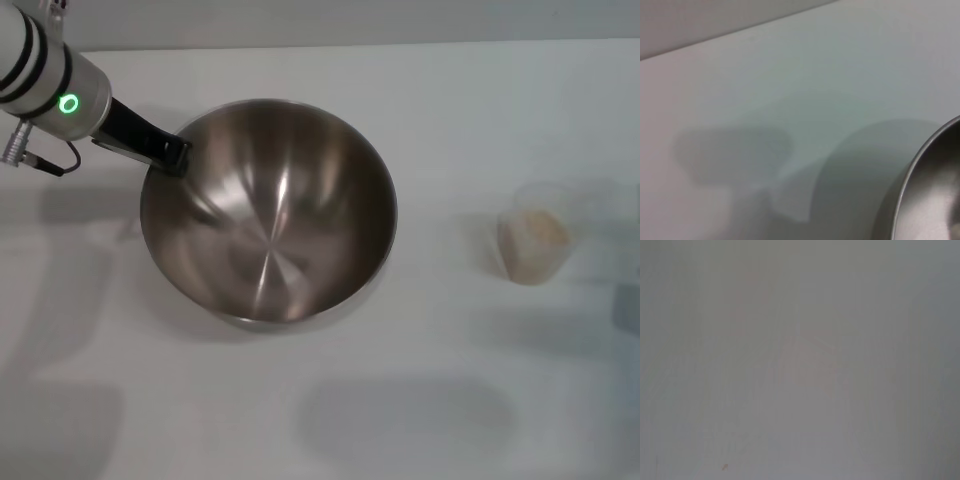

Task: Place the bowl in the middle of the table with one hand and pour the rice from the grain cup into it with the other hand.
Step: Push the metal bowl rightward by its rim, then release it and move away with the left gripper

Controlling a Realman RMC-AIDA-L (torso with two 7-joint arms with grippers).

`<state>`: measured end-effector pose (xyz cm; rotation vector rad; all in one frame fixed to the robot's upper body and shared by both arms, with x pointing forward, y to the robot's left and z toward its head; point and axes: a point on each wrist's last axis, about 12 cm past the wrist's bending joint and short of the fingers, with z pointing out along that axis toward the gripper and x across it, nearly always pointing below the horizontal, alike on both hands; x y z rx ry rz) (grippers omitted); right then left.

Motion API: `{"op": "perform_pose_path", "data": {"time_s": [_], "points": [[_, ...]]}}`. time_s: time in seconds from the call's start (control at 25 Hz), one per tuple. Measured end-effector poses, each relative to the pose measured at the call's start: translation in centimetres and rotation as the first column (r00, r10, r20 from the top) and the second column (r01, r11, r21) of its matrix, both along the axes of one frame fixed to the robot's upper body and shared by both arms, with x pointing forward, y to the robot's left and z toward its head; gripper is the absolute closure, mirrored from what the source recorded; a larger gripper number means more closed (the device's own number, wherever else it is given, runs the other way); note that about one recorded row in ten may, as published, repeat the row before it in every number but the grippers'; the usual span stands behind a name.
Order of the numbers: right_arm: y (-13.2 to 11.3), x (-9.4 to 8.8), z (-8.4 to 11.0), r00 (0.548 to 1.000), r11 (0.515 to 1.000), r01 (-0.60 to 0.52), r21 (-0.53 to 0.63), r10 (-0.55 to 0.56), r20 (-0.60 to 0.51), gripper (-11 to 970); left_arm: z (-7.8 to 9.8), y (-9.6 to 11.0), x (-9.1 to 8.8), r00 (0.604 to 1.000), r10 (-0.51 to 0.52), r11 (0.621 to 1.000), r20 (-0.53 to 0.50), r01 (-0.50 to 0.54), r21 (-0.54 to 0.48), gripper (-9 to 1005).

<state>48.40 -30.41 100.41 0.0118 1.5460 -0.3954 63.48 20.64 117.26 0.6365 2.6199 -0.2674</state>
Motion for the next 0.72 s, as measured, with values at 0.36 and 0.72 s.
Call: {"op": "perform_pose_path", "data": {"time_s": [0.36,0.72], "points": [[-0.04,-0.10,0.05,1.000,1.000,0.002,-0.003,-0.002,0.007,319,-0.50,-0.30,0.19,1.000,-0.016,1.000,-0.004,0.016,0.025,985],[-0.11,-0.23,-0.01,1.000,1.000,0.004,-0.003,-0.004,0.004,319,0.03,-0.31,0.71,0.999,-0.005,1.000,0.053,0.003,0.019,734]]}}
